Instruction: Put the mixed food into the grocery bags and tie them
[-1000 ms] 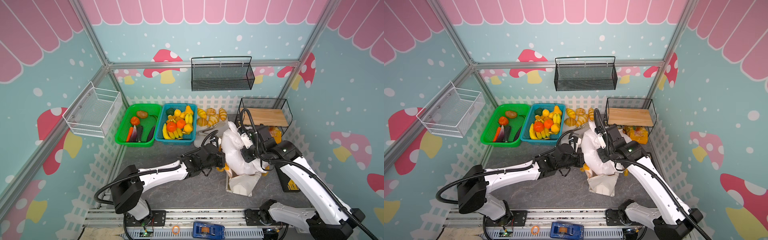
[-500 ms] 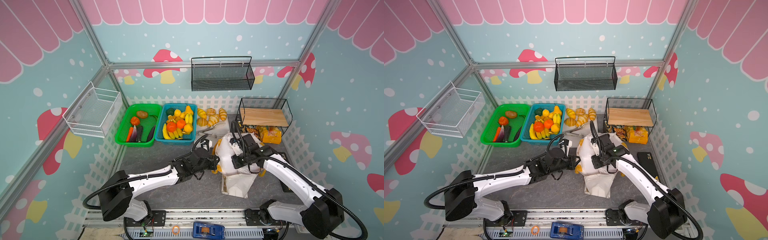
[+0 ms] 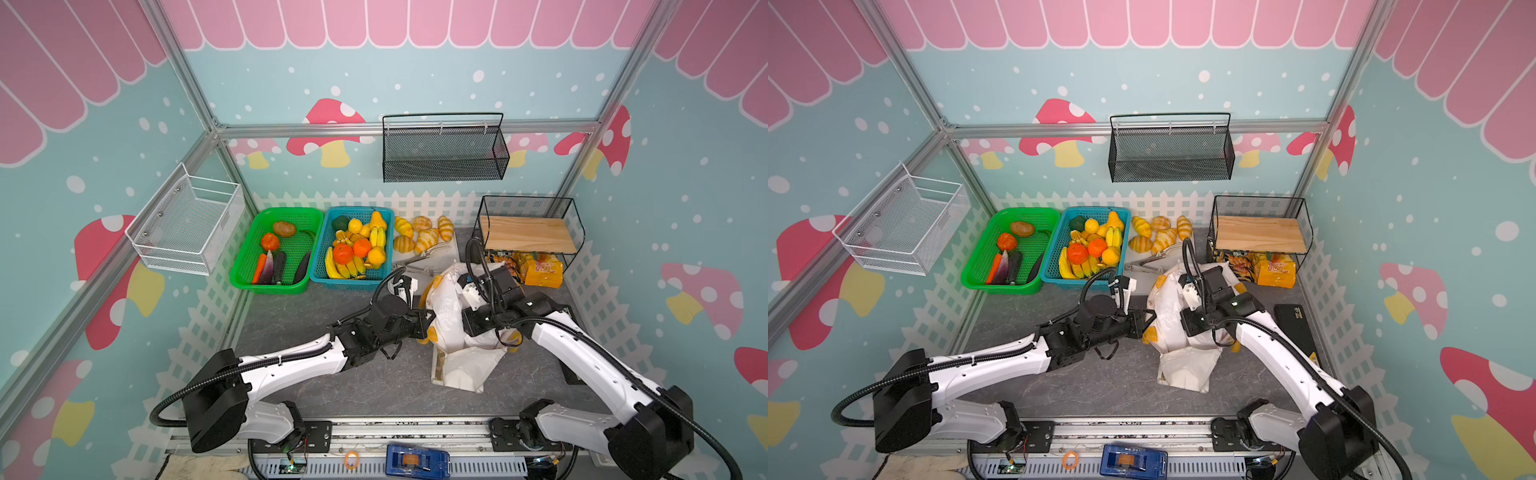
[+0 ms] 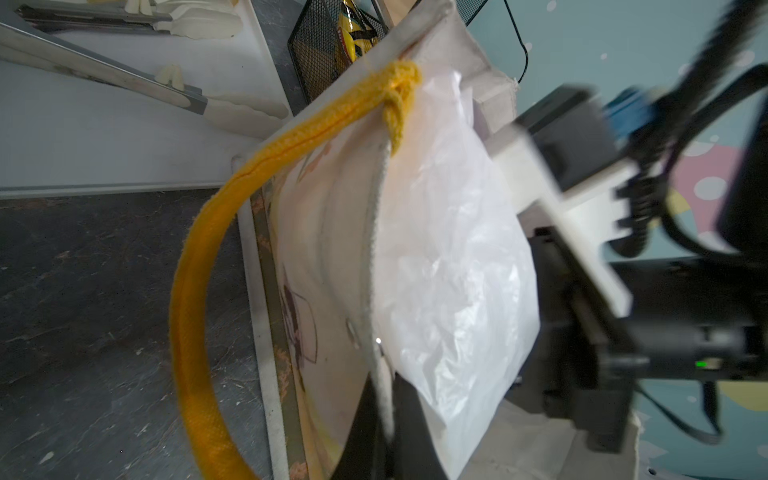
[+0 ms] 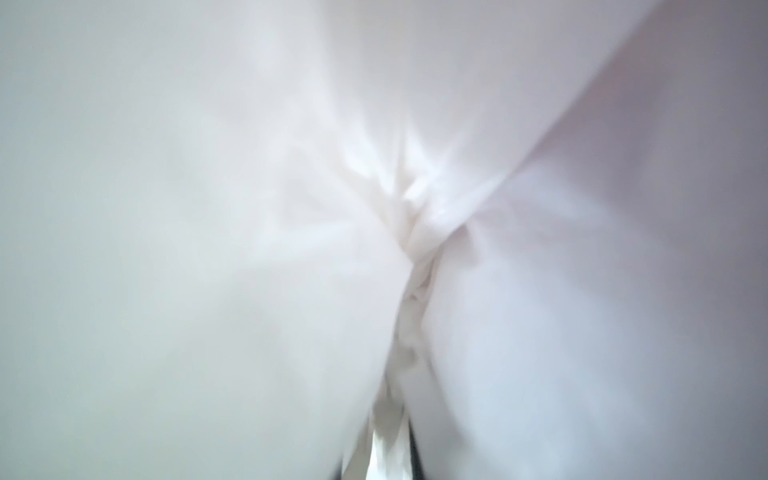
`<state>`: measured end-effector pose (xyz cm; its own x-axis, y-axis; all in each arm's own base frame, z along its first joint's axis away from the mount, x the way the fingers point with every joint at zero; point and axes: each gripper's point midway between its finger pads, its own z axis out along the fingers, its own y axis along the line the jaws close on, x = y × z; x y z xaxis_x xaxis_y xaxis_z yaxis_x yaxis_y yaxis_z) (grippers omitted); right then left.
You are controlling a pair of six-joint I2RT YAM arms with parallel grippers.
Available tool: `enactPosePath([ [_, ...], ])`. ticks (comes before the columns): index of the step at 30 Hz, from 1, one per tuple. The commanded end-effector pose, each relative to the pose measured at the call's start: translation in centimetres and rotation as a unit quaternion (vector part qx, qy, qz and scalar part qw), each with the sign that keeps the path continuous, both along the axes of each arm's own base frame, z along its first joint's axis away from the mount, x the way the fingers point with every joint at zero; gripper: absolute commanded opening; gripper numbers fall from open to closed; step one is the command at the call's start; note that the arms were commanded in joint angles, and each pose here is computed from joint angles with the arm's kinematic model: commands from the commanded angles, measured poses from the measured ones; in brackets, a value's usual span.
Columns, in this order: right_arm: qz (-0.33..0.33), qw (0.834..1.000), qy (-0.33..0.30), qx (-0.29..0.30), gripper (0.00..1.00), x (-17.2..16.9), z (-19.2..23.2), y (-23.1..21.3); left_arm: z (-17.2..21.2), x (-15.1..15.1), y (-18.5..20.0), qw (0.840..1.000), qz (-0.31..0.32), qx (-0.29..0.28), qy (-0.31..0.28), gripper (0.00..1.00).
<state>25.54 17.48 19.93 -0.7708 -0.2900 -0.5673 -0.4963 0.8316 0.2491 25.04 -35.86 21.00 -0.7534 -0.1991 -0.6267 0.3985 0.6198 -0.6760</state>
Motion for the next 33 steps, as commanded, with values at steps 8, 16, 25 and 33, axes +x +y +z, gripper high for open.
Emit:
enactPosePath([
  [8,-0.042,0.992,-0.092,-0.07,0.44,4.5,4.4,-1.9,3.0,-0.2,0.0,0.999,-0.008,-0.036,-0.028,0.0],
  [16,-0.048,0.995,-0.003,-0.093,0.32,3.7,-5.4,-2.0,3.3,-0.8,1.2,0.999,-0.005,-0.041,-0.022,0.0],
  [25,0.011,1.0,0.026,0.011,0.36,1.5,-8.0,2.2,2.5,-0.8,4.6,0.999,0.021,-0.039,0.0,0.0],
  [33,0.051,0.989,-0.119,0.074,0.51,1.8,3.8,3.3,1.9,-0.2,8.3,0.998,0.061,-0.032,0.012,0.0],
])
